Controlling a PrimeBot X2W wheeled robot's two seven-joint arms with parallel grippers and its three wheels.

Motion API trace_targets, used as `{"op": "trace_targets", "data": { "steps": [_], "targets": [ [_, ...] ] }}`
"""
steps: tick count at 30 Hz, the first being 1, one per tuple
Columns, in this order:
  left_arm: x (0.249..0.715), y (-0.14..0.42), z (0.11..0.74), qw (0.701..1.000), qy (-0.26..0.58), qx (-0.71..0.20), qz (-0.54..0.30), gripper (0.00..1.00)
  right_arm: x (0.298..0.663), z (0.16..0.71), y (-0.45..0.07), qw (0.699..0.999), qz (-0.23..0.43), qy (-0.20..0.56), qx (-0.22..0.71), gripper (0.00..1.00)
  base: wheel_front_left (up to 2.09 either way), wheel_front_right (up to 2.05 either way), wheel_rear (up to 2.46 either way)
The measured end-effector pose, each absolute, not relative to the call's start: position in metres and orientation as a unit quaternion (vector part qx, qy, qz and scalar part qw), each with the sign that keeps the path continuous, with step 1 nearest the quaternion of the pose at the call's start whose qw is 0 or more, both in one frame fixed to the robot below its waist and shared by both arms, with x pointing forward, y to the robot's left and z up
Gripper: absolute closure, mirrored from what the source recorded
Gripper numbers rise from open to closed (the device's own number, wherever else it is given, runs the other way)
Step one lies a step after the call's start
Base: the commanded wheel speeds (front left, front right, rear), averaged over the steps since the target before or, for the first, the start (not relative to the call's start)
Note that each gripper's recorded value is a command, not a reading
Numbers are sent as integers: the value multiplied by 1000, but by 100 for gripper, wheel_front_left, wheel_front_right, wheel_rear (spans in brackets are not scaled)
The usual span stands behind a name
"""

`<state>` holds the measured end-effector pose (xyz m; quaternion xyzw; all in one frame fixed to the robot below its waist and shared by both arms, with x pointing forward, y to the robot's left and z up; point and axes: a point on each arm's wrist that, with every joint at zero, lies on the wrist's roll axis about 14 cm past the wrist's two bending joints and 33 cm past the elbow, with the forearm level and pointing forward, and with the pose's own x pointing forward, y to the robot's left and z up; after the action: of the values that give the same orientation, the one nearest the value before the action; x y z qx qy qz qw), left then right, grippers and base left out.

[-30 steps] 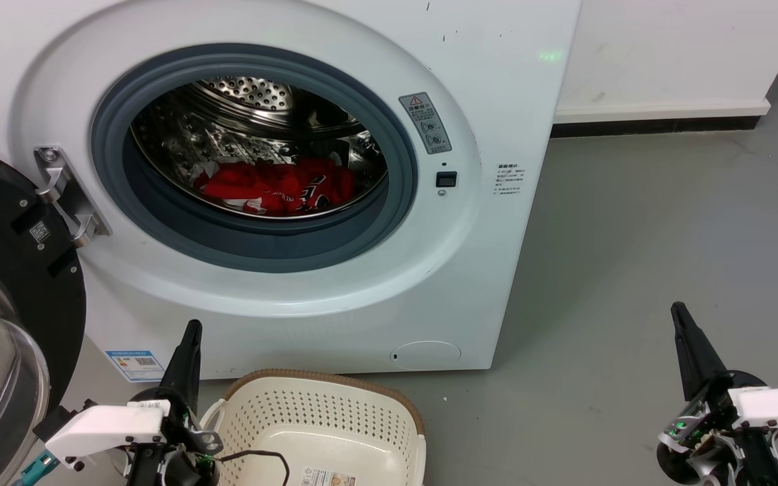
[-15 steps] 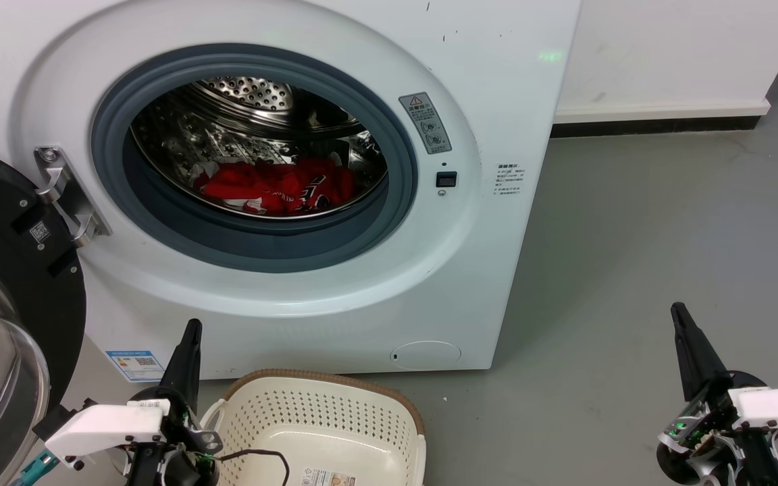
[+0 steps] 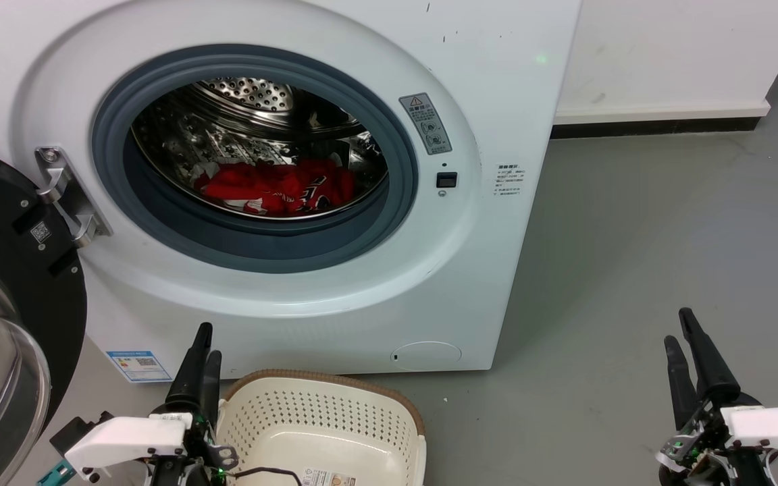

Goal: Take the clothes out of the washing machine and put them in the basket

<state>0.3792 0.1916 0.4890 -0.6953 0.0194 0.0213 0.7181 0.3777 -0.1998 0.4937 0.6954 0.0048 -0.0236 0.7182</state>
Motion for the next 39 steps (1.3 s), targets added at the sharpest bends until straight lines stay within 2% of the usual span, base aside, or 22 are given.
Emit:
{"op": "trace_targets", "data": {
  "steps": [11,27,39],
  "targets": [
    [384,190,509,774,-6,-633,4,0,374,498,-200,778,-24,-4,627,0,0,0,0],
    [384,176,518,871,-7,-490,-8,0,372,512,-195,888,-4,-18,459,0,0,0,0],
    [383,172,524,924,-17,-381,-11,0,367,515,-186,937,15,-14,350,0,0,0,0]
  ]
}}
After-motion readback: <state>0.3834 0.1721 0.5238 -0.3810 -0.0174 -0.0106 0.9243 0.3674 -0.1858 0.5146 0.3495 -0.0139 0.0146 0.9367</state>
